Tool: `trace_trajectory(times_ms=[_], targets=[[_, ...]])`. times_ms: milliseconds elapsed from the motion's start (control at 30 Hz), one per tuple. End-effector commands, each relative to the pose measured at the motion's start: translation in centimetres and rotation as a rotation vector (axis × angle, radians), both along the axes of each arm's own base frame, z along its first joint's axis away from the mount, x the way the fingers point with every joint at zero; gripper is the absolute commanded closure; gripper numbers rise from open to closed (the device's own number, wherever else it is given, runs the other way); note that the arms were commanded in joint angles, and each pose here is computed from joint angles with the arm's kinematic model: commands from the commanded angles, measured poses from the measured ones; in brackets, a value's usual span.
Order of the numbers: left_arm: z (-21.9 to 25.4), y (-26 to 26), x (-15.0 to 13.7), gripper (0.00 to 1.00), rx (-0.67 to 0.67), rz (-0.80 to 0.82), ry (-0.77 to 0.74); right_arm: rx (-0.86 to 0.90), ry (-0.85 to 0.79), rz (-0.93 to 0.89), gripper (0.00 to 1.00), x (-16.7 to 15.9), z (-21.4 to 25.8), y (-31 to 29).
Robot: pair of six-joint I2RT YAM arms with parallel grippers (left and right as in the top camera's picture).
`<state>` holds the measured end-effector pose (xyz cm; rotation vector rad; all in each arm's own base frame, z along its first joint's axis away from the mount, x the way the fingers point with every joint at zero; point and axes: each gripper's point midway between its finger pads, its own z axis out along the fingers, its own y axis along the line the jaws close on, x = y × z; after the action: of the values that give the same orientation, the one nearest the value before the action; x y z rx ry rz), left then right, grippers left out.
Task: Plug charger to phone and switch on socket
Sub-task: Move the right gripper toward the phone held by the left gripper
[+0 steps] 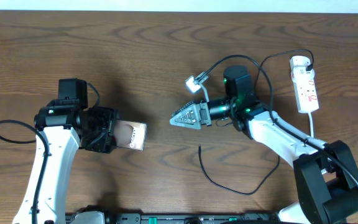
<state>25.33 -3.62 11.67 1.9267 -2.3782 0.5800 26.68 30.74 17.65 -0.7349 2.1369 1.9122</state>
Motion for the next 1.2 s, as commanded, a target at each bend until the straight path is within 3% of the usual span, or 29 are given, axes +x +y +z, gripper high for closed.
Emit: trace_trajectory(times_ms=[0,1167], targets=[[0.7,-0.5,0.1,0.93,-0.033,-0.010,-0.024,-0.032,0.002,-0.026,0.29,0.1,-0.2,1.0],[1.7,-4.0,-0.3,0.93,-0.178,-0.036,-0.006,-0.168,0.026,-0.082,0.30,-3.7,-2.2,7.6]])
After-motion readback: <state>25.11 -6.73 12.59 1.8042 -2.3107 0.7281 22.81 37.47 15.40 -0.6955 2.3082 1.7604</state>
